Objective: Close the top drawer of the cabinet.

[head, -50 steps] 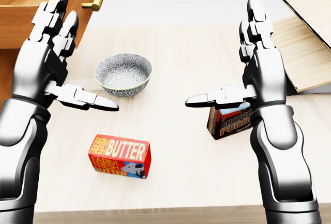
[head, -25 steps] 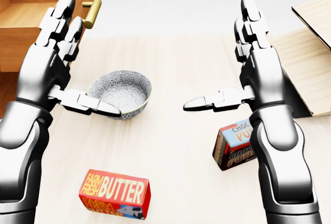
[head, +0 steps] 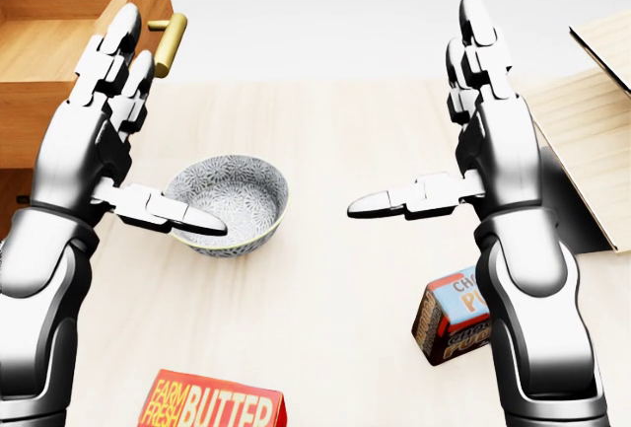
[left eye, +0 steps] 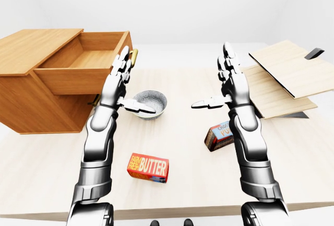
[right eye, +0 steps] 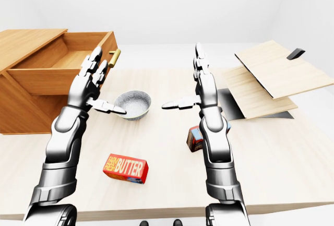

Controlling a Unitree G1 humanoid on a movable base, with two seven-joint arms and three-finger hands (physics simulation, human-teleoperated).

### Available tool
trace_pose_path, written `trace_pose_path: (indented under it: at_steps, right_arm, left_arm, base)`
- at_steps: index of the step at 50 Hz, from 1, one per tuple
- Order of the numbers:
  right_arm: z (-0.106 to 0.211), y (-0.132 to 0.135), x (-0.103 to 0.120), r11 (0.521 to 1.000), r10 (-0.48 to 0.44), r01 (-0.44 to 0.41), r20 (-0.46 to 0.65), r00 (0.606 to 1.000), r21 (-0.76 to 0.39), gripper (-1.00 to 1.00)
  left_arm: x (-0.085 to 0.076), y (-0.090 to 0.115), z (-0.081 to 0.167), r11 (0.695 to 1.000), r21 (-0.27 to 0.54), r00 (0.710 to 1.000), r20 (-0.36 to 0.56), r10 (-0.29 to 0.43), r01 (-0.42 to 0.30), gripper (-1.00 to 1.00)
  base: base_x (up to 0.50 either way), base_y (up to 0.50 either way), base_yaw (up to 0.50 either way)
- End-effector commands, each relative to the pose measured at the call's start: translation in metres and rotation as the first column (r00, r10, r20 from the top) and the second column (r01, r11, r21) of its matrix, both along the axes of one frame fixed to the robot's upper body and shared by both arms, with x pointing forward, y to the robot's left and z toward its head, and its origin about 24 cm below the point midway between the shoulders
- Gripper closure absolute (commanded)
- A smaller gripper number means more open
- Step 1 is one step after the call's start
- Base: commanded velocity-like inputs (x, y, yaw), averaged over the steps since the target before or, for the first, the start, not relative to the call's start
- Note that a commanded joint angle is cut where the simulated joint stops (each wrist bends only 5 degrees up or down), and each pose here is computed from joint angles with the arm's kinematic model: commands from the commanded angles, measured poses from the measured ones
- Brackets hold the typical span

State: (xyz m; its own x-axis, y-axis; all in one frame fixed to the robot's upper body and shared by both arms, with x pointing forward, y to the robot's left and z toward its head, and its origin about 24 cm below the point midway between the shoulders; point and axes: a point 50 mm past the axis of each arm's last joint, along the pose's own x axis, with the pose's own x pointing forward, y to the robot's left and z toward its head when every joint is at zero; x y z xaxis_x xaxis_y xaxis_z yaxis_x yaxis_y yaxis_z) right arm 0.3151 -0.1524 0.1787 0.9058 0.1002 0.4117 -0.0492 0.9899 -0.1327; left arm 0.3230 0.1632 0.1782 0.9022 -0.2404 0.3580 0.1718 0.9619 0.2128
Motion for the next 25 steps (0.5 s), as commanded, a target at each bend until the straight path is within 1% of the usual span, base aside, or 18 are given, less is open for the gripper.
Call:
trace_pose_path:
  at_steps: [1,5,8,11,15,16,17,18,21,23,24,25]
  right_arm:
    - [0.001,0.002,-0.006,1.0,-0.004,0.004,0.018,1.0,-0.002,-1.0]
    - [0.002,0.002,-0.01,1.0,-0.004,0.004,0.032,0.999,-0.006,-1.0]
    - [0.002,0.002,-0.012,1.0,-0.002,0.003,0.035,0.999,-0.008,-1.0]
    - [0.001,0.002,-0.014,1.0,0.0,0.0,0.032,0.999,-0.009,-1.0]
    - [-0.001,0.001,-0.018,1.0,0.002,-0.002,0.032,0.999,-0.019,-1.0]
    - [-0.001,0.0,-0.018,1.0,0.001,-0.001,0.031,1.0,-0.02,-1.0]
    - [-0.002,-0.001,-0.018,1.0,-0.001,0.001,0.027,1.0,-0.02,-1.0]
    - [-0.004,-0.002,-0.018,1.0,-0.002,0.002,0.021,1.0,-0.021,-1.0]
    - [-0.008,-0.004,-0.017,1.0,-0.008,0.008,0.004,1.0,-0.024,-1.0]
    - [-0.01,-0.005,-0.017,1.0,-0.01,0.01,-0.008,1.0,-0.025,-1.0]
    - [-0.012,-0.006,-0.017,1.0,-0.012,0.012,-0.012,1.0,-0.024,-1.0]
    - [-0.012,-0.007,-0.017,1.0,-0.013,0.012,-0.014,1.0,-0.024,-1.0]
  left_arm:
    - [0.005,0.007,-0.023,0.999,0.011,0.994,-0.093,0.051,-0.05,-1.0]
    - [0.013,0.008,-0.042,0.998,0.013,0.981,-0.18,0.068,-0.067,-1.0]
    - [0.017,0.008,-0.052,0.997,0.015,0.972,-0.224,0.075,-0.074,-1.0]
    - [0.024,0.005,-0.065,0.997,0.017,0.953,-0.292,0.082,-0.081,-1.0]
    - [0.035,0.01,-0.074,0.995,0.033,0.93,-0.352,0.104,-0.099,-1.0]
    - [0.037,0.012,-0.074,0.993,0.035,0.925,-0.362,0.115,-0.11,-1.0]
    - [0.044,0.018,-0.075,0.99,0.031,0.91,-0.389,0.139,-0.138,-1.0]
    - [0.047,0.022,-0.076,0.987,0.036,0.905,-0.396,0.155,-0.154,-1.0]
    - [0.059,0.041,-0.073,0.974,0.039,0.894,-0.39,0.22,-0.223,-1.0]
    - [0.063,0.05,-0.069,0.967,0.035,0.89,-0.384,0.247,-0.254,-1.0]
    - [0.066,0.057,-0.065,0.959,0.035,0.886,-0.375,0.272,-0.28,-1.0]
    - [0.067,0.061,-0.065,0.954,0.043,0.876,-0.386,0.289,-0.296,-1.0]
  base:
    - [0.0,0.0,0.0]
    - [0.0,0.0,0.0]
    - [0.0,0.0,0.0]
    - [0.0,0.0,0.0]
    - [0.0,0.0,0.0]
    - [0.0,0.0,0.0]
    - [0.0,0.0,0.0]
    - [0.0,0.0,0.0]
    - [0.0,0.0,0.0]
    - [0.0,0.0,0.0]
    - [0.0,0.0,0.0]
    - [0.0,0.0,0.0]
